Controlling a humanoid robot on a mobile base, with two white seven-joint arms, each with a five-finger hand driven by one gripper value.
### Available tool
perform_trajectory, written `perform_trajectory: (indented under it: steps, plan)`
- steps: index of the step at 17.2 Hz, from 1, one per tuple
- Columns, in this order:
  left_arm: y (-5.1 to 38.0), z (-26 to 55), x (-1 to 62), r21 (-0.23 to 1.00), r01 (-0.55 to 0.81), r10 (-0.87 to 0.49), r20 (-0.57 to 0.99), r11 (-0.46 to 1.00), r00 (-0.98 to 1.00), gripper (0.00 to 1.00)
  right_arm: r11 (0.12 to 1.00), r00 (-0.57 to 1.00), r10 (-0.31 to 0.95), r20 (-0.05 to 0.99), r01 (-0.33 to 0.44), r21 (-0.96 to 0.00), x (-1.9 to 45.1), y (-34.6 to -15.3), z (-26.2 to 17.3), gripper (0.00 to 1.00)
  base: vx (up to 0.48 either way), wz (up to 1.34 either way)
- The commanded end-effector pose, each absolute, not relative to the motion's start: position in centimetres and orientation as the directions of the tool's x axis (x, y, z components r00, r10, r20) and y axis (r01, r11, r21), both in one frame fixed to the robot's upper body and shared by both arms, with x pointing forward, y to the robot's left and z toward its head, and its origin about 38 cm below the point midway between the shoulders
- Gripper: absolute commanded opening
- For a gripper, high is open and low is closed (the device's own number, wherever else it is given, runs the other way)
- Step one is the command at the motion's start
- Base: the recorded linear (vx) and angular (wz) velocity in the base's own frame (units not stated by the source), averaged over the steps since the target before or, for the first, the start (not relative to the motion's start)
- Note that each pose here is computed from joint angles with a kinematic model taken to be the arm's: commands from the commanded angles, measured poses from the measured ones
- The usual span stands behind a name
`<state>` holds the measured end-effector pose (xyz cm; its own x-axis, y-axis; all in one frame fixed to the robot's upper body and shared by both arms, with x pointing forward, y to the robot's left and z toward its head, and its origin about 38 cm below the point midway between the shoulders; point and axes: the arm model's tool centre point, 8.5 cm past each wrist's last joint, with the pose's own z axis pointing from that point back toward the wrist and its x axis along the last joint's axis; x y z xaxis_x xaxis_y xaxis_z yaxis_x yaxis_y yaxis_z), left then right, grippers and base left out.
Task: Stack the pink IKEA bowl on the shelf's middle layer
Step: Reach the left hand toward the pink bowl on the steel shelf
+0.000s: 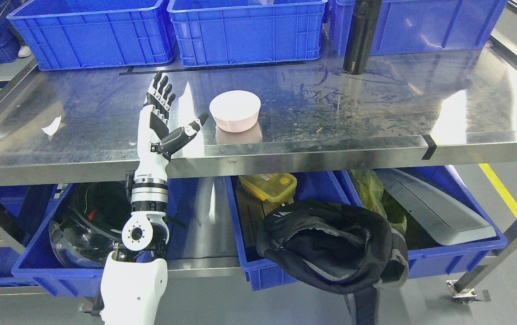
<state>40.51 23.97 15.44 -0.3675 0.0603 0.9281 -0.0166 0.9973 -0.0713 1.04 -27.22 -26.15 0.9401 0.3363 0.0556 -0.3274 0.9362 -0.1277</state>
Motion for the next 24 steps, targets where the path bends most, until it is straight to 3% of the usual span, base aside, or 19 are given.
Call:
perform_trajectory:
  steps: [1,5,8,10,12,15,18,20,24]
  plan:
    - [25.8,16.5,40.5,-0.05,-0.046,0.026,0.909,0.998,-0.416,1.0,0.934,0.94,0.337,0.052,-0.327,-0.142,0.6,-28.2,-26.1,1.0,0.0,0.0]
    - [30.2,23.2,42.6,0.259,0.043,-0.199,0.83,0.965,-0.521,1.0,0.934,0.94,0.337,0.052,-0.327,-0.142,0.6,-28.2,-26.1,1.0,0.0,0.0]
    - [32.3,27.2,43.7,0.693,0.01,-0.587,0.619,0.721,-0.522,1.0,0.934,0.94,0.337,0.052,-0.327,-0.142,0.6,-28.2,-26.1,1.0,0.0,0.0]
    - [32.7,29.3,44.2,0.822,0.061,-0.681,0.508,0.566,-0.528,1.0,0.934,0.94,0.337,0.052,-0.327,-0.142,0.6,-28.2,-26.1,1.0,0.0,0.01]
    - [30.1,28.8,45.2,0.934,0.149,-0.77,0.353,0.325,-0.531,1.0,0.934,0.94,0.337,0.052,-0.327,-0.142,0.6,-28.2,-26.1,1.0,0.0,0.01]
    - [25.6,27.2,46.4,0.982,0.189,-0.834,0.096,-0.01,-0.544,1.0,0.934,0.94,0.337,0.052,-0.327,-0.142,0.6,-28.2,-26.1,1.0,0.0,0.0]
    - [22.8,24.6,46.7,0.94,0.247,-0.83,-0.064,-0.237,-0.553,0.99,0.934,0.94,0.337,0.052,-0.327,-0.142,0.6,-28.2,-26.1,1.0,0.0,0.0]
    - [21.3,22.7,46.6,0.906,0.266,-0.81,-0.127,-0.33,-0.572,0.99,0.934,0.94,0.337,0.052,-0.327,-0.142,0.6,-28.2,-26.1,1.0,0.0,0.0]
    - [20.1,23.9,48.0,0.9,0.287,-0.817,-0.117,-0.328,-0.565,1.0,0.934,0.94,0.337,0.052,-0.327,-0.142,0.6,-28.2,-26.1,1.0,0.0,0.0]
